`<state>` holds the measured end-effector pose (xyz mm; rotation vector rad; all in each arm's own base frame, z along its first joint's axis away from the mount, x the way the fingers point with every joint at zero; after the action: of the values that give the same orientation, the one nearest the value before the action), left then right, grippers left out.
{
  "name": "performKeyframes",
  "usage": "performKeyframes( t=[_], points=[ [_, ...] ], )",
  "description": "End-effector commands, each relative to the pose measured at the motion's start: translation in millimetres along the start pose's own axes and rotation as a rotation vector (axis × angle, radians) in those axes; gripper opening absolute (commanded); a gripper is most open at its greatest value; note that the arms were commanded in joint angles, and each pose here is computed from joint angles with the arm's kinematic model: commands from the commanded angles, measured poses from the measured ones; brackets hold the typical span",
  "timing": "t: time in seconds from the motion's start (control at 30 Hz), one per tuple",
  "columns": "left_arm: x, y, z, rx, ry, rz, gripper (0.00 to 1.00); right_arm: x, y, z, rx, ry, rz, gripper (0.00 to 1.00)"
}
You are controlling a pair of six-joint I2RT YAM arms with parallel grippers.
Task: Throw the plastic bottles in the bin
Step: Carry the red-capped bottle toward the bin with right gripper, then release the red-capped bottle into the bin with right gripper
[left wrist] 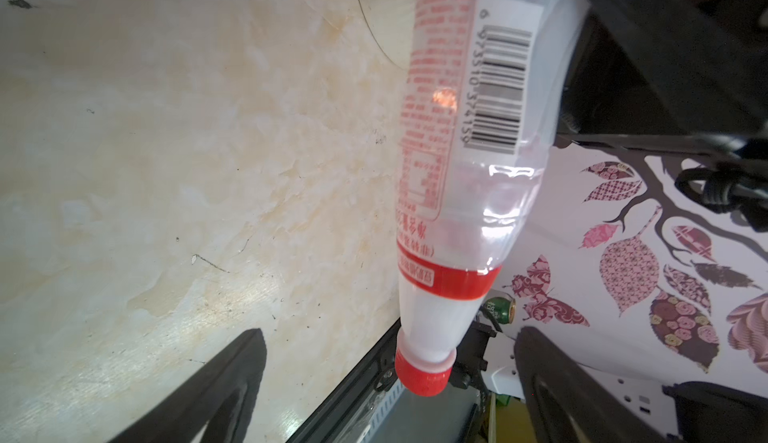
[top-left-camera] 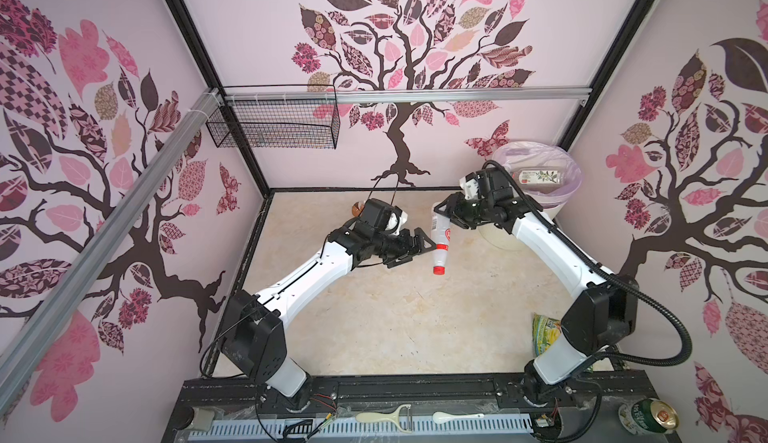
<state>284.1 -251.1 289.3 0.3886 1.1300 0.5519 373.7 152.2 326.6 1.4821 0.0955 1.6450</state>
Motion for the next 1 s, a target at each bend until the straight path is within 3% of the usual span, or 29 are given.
performKeyframes(
  t=[0.0,0.17,0.43,0.73,0.97],
  points=[
    [-37.8,31.4,24.3,-0.123,-0.076,-0.057,0.98,16.3,25.3,28.2,-0.124,0.045,-0.029,0.46],
    [-70.3,55.5,53.5,-0.239,-0.116,-0.068,0.98,50.4,69.6,66.0,-0.303,0.106,-0.052,0.46],
    [-113.2,92.4,90.2,-0.430,-0.089,-0.103,0.98,103.1,170.9,118.5,-0.723,0.164,-0.028,0.45],
    [-125.3,99.0,96.8,-0.440,-0.077,-0.133,0.98,75.5,265.3,162.0,-1.130,0.040,0.025,0.45],
    [-120.4,104.6,95.2,-0.437,-0.062,-0.122,0.98,61.0,299.5,187.8,-1.281,-0.034,0.087,0.45]
  ],
)
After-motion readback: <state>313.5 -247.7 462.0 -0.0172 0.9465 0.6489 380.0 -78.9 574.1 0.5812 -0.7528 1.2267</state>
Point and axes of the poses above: each gripper's point midway between its finger pads, its own y axis back along the fingers, its own x axis along the line the jaws close on, z = x × y, the point moved 9 cm from there along y, back along the fingers, and after that the axes turned 9 degrees about -y, right-handed, at the moved point
